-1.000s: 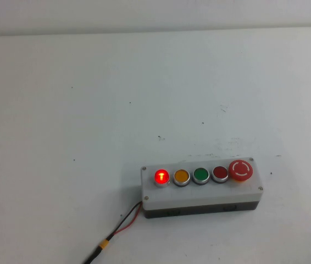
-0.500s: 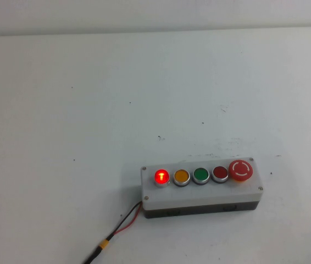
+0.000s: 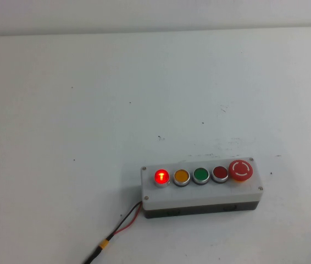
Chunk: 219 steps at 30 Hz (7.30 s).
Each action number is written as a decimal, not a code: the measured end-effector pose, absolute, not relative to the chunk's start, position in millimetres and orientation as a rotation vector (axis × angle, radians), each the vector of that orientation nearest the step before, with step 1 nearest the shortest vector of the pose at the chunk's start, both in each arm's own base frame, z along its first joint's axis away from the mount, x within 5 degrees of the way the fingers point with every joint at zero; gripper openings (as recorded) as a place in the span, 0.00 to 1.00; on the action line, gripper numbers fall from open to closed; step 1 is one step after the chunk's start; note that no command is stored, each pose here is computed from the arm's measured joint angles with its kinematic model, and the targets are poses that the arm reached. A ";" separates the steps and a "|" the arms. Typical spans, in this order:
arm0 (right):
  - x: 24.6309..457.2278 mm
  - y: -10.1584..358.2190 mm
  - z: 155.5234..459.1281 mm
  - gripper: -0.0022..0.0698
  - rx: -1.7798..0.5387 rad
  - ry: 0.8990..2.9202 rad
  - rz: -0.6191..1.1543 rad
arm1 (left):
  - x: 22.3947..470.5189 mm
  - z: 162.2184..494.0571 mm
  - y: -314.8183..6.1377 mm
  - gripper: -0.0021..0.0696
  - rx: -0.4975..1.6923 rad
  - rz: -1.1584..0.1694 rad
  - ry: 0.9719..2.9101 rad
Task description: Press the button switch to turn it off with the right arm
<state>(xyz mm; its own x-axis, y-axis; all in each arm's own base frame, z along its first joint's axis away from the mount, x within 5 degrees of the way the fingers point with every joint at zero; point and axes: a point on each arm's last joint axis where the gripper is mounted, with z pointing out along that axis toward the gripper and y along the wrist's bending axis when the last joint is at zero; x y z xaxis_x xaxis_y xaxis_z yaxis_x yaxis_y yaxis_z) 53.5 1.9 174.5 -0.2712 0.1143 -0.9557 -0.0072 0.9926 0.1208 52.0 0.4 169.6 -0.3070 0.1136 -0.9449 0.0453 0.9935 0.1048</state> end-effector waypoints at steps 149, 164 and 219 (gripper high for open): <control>298.5 312.8 267.6 0.01 -1.083 2.753 0.341 | 52.0 169.6 0.4 0.03 0.115 0.068 1.883; 295.4 310.8 260.0 0.01 -1.077 2.777 0.289 | 52.0 169.6 0.4 0.03 0.115 0.068 1.883; 168.8 180.6 392.5 0.01 -1.275 2.348 0.315 | 52.0 169.6 0.4 0.03 0.115 0.068 1.883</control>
<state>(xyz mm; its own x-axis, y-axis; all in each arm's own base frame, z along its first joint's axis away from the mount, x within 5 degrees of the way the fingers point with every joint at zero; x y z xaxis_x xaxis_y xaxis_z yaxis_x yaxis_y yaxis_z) 168.8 180.6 392.5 -0.4733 -0.7347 -0.4860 -0.8369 0.5472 -0.0123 52.0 0.4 169.6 -0.3070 0.1136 -0.9449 0.0453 0.9935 0.1048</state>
